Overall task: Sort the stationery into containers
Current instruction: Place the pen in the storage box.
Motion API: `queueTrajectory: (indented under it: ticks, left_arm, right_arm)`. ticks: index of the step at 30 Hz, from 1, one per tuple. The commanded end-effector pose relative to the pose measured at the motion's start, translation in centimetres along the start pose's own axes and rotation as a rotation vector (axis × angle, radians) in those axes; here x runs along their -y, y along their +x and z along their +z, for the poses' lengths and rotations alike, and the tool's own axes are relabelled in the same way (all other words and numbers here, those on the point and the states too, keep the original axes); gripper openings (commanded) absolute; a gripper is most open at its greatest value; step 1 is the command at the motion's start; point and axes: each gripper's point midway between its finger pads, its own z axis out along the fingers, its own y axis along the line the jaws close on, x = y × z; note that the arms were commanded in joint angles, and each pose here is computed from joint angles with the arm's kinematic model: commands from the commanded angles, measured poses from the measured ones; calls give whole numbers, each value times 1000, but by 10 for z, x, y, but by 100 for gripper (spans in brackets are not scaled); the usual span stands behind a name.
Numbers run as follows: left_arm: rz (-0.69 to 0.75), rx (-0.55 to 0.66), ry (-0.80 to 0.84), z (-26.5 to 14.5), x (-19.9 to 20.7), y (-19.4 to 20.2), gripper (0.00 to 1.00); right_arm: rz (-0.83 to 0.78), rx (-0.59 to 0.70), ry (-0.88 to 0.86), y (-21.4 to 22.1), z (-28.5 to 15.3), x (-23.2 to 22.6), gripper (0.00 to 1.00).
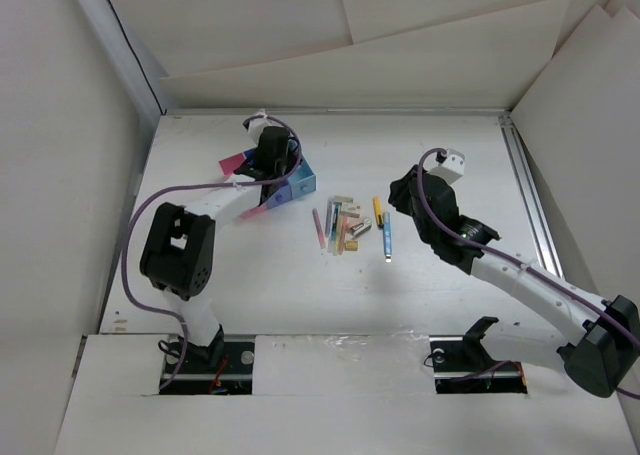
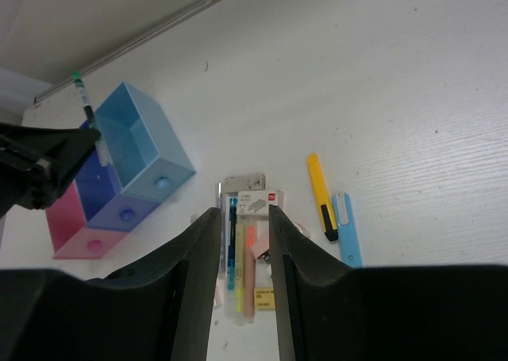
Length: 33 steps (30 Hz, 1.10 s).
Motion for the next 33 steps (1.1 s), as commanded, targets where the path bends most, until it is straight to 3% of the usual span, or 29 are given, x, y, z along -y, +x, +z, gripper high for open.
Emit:
queueTrajectory:
  ticks: [1, 8, 13, 20, 24, 28, 29, 33]
  left_arm:
    - [-27, 2, 61, 8, 26, -10, 5]
    - [-19, -6, 7, 27, 13, -2, 5]
    - [-9, 12, -15, 23, 3, -1, 28]
    - [-13, -7, -19, 17, -4, 7, 32]
    - [36, 51, 33, -19, 11, 6, 32]
    - [129, 43, 42, -65, 17, 35, 32]
    - [171, 8, 32, -74, 11, 60, 32]
    - [254, -43, -39, -91, -18, 100, 32]
  right_arm:
    - [28, 29, -38, -8, -3, -10, 36]
    - [28, 29, -38, -8, -3, -10, 36]
    - [14, 24, -32, -6, -1, -9, 36]
    - [14, 18, -39, -5, 0, -12, 36]
    - [14, 24, -32, -6, 0, -11, 36]
    - [14, 24, -32, -6, 0, -11, 33]
    - [14, 24, -32, -6, 0, -11, 31]
    - [14, 24, -32, -6, 0, -11, 30]
